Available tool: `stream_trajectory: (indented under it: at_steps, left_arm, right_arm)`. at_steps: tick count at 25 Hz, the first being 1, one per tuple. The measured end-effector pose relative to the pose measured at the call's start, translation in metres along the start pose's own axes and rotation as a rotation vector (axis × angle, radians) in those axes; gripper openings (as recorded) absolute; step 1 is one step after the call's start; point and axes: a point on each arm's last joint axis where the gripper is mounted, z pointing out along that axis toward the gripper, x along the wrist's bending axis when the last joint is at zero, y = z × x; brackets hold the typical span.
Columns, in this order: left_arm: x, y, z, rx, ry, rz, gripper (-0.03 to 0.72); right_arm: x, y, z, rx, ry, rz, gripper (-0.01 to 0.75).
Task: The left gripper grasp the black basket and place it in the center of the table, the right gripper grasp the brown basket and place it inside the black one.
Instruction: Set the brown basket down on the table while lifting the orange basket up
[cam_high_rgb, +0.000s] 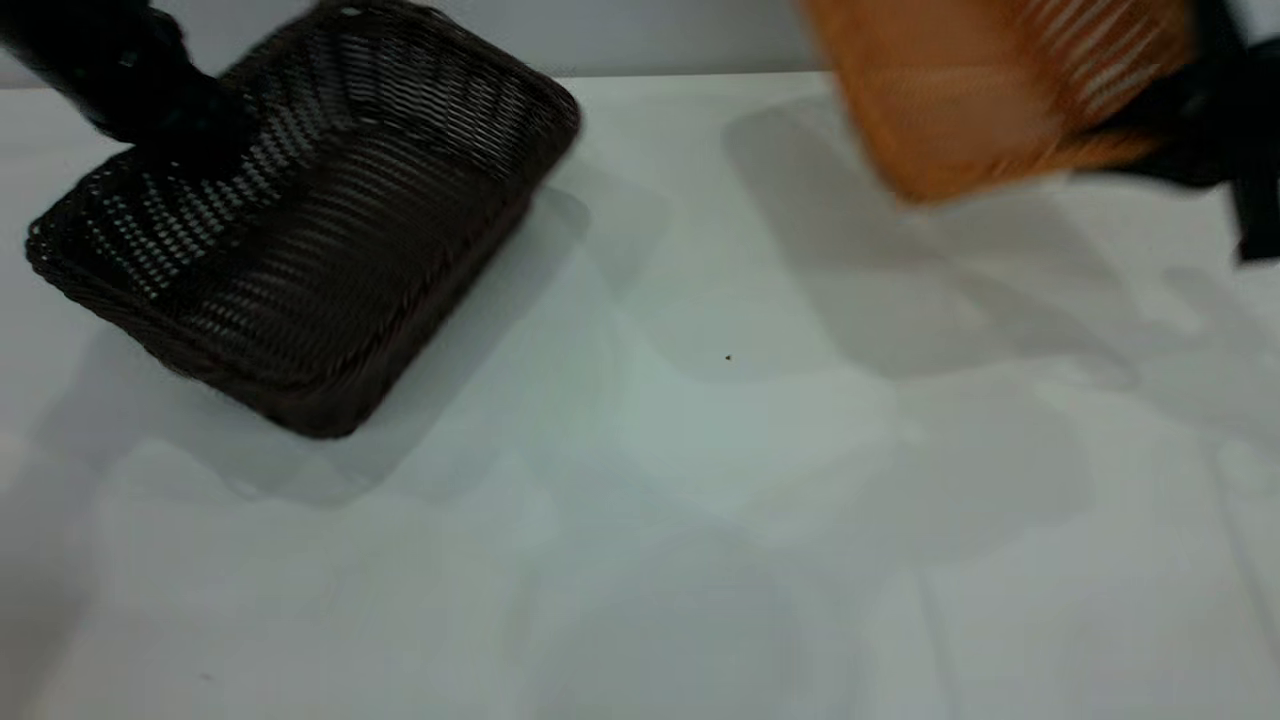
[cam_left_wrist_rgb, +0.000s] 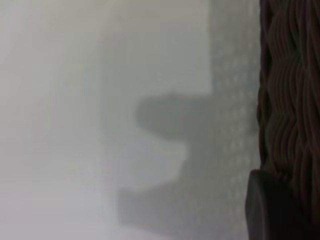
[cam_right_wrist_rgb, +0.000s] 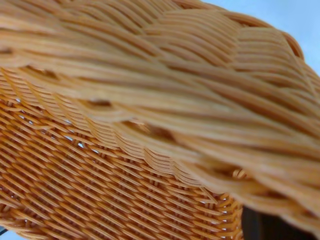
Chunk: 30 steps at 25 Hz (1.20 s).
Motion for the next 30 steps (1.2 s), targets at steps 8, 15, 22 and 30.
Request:
stream_trajectory:
  at_steps: [8,15,22,30]
  left_arm:
    - [-0.118,0.047,-0.004,-0.062,-0.144,0.64,0.084]
    - [-0.178,0.058,-0.009,-0.136,-0.18,0.978,0.084]
    - [-0.195,0.057,-0.002,-0.148,-0.184,1.02,0.102]
    - [-0.198,0.053,0.007,-0.139,-0.175,0.984,0.394]
  right_arm:
    - [-0.003,0.022,-0.029,0.051,0.054,-0.066,0.082]
    - [-0.007,0.029,-0.038,0.032,0.063,-0.051,0.082]
    - [-0.004,0.025,-0.038,0.073,0.09,-0.062,0.082]
    - [-0.006,0.023,-0.038,0.105,0.067,-0.068,0.082]
